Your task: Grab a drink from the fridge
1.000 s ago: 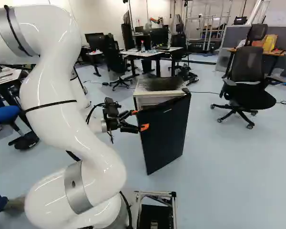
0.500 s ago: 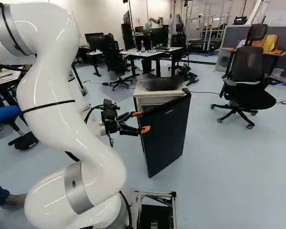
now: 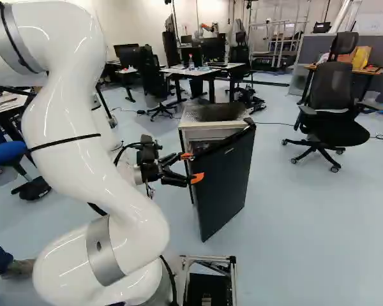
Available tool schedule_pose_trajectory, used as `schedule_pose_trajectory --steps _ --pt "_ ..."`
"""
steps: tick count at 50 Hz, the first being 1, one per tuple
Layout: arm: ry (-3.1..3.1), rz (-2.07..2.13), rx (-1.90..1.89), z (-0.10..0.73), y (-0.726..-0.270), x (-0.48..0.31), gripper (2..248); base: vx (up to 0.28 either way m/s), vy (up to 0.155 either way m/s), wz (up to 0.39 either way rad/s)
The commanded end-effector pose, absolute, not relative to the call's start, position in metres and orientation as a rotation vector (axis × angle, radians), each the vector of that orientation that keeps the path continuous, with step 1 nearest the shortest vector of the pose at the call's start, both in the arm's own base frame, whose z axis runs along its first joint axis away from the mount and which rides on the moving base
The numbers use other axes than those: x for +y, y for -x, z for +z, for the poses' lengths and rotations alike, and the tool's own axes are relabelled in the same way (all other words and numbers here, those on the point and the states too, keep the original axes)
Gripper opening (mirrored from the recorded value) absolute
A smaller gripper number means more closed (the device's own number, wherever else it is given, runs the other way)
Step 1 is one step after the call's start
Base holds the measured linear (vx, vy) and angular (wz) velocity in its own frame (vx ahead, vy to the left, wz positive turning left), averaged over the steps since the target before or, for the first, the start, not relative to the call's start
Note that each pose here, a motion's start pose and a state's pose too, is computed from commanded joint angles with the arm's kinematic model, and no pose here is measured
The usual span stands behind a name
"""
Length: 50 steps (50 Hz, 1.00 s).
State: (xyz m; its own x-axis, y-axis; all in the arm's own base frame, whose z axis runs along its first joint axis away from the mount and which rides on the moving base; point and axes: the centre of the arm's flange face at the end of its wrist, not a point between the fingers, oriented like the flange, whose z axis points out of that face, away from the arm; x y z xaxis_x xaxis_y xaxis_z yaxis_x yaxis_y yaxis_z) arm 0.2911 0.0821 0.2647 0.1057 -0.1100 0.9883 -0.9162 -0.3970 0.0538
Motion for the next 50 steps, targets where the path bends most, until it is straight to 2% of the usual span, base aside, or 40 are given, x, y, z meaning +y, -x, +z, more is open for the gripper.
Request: schedule_pose_trajectory --steps 50 --pt "-1.495 1.233 -1.127 0.264 -0.277 0.049 247 0.000 0.000 0.000"
